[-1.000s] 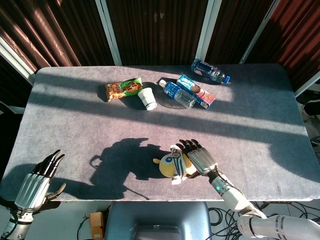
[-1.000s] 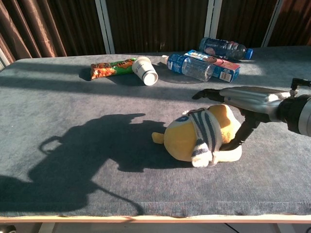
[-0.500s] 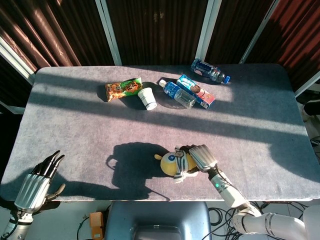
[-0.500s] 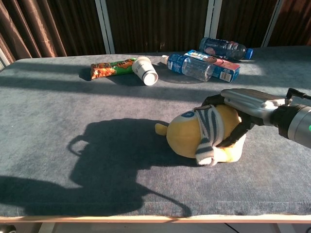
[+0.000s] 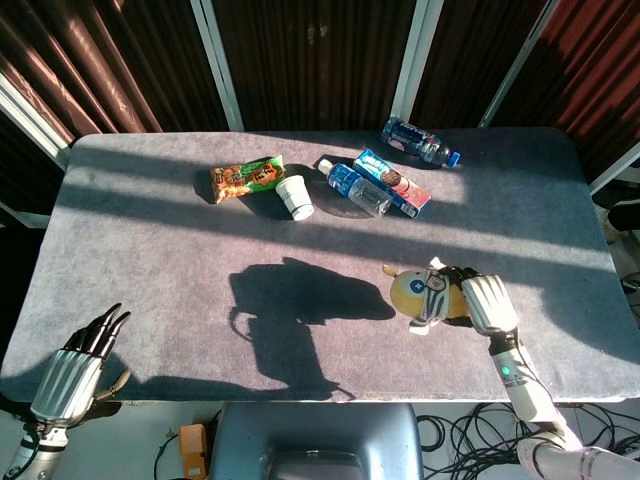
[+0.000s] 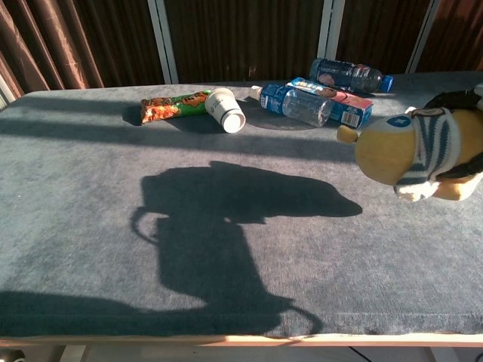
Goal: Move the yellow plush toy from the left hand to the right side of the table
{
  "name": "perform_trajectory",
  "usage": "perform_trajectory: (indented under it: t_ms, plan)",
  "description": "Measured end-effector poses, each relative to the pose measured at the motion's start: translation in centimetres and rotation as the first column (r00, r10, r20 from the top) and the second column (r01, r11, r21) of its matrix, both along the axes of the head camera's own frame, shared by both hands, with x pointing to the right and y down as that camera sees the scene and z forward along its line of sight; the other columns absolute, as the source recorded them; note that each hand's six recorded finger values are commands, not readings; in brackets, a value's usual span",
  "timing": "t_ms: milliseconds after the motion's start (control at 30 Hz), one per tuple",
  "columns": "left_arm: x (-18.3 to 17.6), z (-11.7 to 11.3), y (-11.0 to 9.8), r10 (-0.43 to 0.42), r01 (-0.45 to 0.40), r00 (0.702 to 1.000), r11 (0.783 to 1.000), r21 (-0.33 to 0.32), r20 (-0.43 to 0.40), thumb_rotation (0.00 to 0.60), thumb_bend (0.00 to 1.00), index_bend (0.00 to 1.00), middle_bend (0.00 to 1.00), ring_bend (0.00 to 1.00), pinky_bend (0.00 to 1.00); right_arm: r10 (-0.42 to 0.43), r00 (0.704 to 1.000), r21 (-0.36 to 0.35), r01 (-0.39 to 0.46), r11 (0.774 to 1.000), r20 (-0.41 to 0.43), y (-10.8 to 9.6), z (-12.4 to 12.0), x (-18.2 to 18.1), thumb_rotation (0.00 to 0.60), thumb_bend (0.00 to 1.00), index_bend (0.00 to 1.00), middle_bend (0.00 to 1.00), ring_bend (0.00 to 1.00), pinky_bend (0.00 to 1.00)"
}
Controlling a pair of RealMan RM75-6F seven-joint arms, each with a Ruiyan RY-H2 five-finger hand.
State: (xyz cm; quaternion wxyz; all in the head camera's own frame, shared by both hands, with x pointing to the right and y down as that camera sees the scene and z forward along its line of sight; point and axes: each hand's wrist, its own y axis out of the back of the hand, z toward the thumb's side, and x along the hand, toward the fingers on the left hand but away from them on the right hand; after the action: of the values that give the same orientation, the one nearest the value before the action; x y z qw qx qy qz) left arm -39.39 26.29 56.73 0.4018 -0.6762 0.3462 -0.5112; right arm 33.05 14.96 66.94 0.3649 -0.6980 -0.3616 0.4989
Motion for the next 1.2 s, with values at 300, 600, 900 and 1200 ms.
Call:
perform_trajectory:
  t_ms: [300, 600, 900, 1200]
  plan:
    - [0.1, 0.4, 0.2, 0.004, -0.003, 1.0, 1.0, -0.017, 0.021, 0.6, 0.28, 0.07, 0.03, 0.15, 0.31, 0.03, 0.988, -0.022, -0.033, 0.999, -0.151, 1.3, 0.2, 4.2, 0.6, 0.11, 0.26, 0.26, 0.21, 0.4]
    - [0.3, 0.8, 0.4, 0.01, -0.009, 1.0, 0.999, -0.041, 0.03, 0.6, 0.28, 0.07, 0.03, 0.15, 0.32, 0.007, 0.996, -0.147, -0.021, 0.989, -0.093, 2.6, 0.5, 4.9, 0.6, 0.11, 0.0, 0.0, 0.0, 0.04]
    - [0.3, 0.9, 0.4, 0.012, -0.01, 0.999, 0.999, -0.049, 0.035, 0.6, 0.28, 0.08, 0.03, 0.15, 0.32, 0.007, 1.0, -0.126, -0.01, 0.992, -0.023, 3.0, -1.1, 4.6, 0.6, 0.1, 0.0, 0.0, 0.0, 0.04]
    - [0.4, 0.0, 0.8, 0.016, -0.016, 0.999, 1.0, 0.008, 0.048, 0.6, 0.28, 0.07, 0.03, 0.15, 0.32, -0.013, 0.996, 0.054, 0.009, 0.999, 0.084, 5.3, -7.5, 3.4, 0.6, 0.09, 0.0, 0.0, 0.0, 0.01]
